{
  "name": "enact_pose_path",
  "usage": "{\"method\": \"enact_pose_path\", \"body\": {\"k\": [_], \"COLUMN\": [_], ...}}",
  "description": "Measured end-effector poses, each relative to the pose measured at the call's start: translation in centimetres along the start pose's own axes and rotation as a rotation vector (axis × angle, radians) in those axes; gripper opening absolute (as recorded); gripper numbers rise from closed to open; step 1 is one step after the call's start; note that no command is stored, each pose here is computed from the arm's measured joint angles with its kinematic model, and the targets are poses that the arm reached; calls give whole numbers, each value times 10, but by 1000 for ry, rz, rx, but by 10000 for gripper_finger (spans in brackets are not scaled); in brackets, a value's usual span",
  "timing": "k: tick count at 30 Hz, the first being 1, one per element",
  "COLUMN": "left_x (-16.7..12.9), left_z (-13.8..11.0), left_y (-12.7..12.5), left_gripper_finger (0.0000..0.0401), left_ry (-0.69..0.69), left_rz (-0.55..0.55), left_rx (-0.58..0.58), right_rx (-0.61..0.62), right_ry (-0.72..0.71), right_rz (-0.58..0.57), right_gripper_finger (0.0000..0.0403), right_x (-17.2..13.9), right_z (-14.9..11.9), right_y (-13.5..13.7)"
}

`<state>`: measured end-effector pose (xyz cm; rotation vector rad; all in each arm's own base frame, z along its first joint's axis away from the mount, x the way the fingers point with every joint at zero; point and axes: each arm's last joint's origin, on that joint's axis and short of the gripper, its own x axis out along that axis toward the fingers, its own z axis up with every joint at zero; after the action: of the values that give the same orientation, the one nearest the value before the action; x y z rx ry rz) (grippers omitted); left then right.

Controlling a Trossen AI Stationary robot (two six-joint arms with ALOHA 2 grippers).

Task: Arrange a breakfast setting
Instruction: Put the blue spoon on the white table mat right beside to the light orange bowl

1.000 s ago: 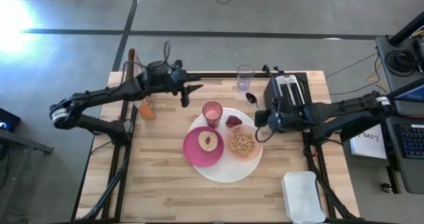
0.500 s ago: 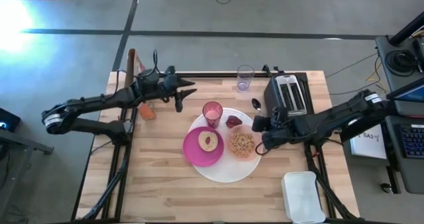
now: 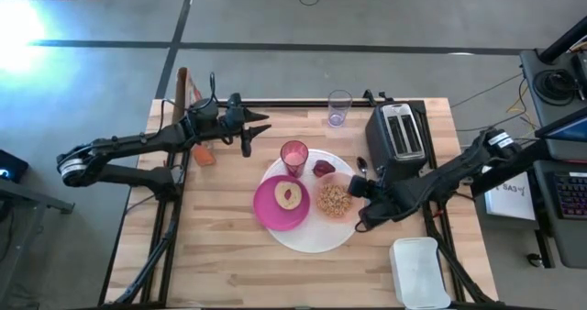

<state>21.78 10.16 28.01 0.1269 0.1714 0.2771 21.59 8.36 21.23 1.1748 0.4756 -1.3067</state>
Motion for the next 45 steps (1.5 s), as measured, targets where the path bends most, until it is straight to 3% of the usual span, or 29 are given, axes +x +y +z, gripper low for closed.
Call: {"method": "enact_pose_path", "body": {"k": [7, 20, 33, 45], "left_x": [0, 0, 1, 1], "left_z": [0, -1, -1, -1], "left_y": [0, -2, -3, -3], "left_gripper_finger": [111, 111, 111, 111], "left_ry": [0, 9, 10, 9], "left_rz": [-1, -10, -16, -16], "left_rx": [7, -1, -2, -6], "right_rx": [-48, -121, -125, -115], "right_ry": [32, -2, -1, 15], "right_rz": [-107, -232, -236, -219], "right_gripper_finger": [8, 8, 9, 9], "right_x": [11, 14, 43, 54], "right_z": [-13, -11, -41, -53], "right_y": [-4, -17, -14, -13]}}
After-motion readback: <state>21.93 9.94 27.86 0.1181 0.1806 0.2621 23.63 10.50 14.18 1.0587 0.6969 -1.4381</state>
